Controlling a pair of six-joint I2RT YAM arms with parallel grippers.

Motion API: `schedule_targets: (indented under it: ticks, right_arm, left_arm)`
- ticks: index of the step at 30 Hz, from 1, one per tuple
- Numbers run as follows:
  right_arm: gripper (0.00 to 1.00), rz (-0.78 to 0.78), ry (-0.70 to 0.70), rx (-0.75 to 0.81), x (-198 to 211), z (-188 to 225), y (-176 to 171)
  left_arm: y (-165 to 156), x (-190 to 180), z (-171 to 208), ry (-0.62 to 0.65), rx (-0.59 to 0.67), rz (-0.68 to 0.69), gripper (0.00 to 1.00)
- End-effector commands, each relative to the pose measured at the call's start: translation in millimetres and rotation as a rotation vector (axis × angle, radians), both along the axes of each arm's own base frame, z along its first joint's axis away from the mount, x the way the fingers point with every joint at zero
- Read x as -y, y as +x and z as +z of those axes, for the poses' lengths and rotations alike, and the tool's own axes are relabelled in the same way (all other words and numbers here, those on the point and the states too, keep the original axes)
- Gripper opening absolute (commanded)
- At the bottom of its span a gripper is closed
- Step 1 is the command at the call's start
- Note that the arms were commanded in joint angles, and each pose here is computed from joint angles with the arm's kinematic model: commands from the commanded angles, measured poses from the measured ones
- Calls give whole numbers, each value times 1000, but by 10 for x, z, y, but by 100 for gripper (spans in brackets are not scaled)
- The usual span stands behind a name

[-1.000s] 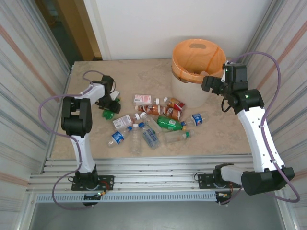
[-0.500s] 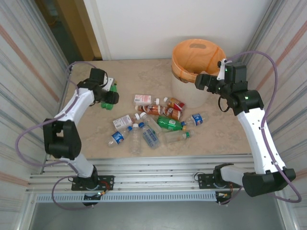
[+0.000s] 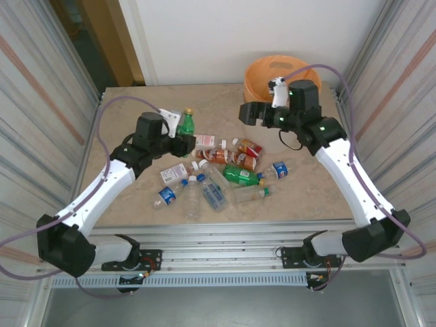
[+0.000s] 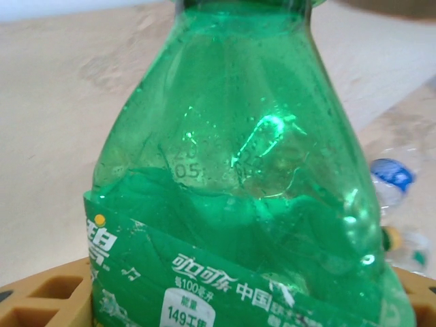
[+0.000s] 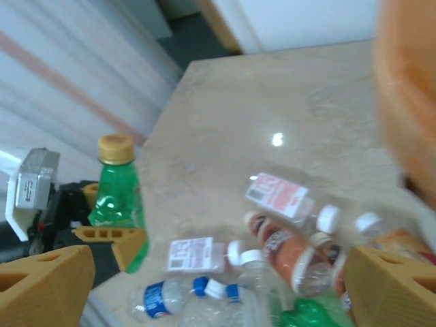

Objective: Put the plastic bottles in the bin

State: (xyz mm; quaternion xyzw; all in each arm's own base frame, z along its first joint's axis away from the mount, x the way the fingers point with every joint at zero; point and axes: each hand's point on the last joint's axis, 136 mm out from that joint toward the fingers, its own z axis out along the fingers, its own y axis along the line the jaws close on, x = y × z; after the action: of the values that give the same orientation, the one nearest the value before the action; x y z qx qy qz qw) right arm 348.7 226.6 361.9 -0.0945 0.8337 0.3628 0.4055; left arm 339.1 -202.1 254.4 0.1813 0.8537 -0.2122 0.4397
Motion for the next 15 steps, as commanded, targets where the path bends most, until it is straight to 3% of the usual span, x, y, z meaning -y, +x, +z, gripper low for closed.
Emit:
schedule_targets:
  ticks: [1, 7, 15]
  right_arm:
    - [88, 120, 78, 41, -350, 266, -61]
    - [77, 223, 60, 31, -776, 202, -101]
    - [66, 265, 16, 3, -1053, 40, -86]
  left_arm:
    - [-94, 237, 287, -109, 84, -48, 41]
    - [-277, 557, 458, -158, 133, -129, 41]
    - [-370, 773, 574, -184, 161, -183, 40]
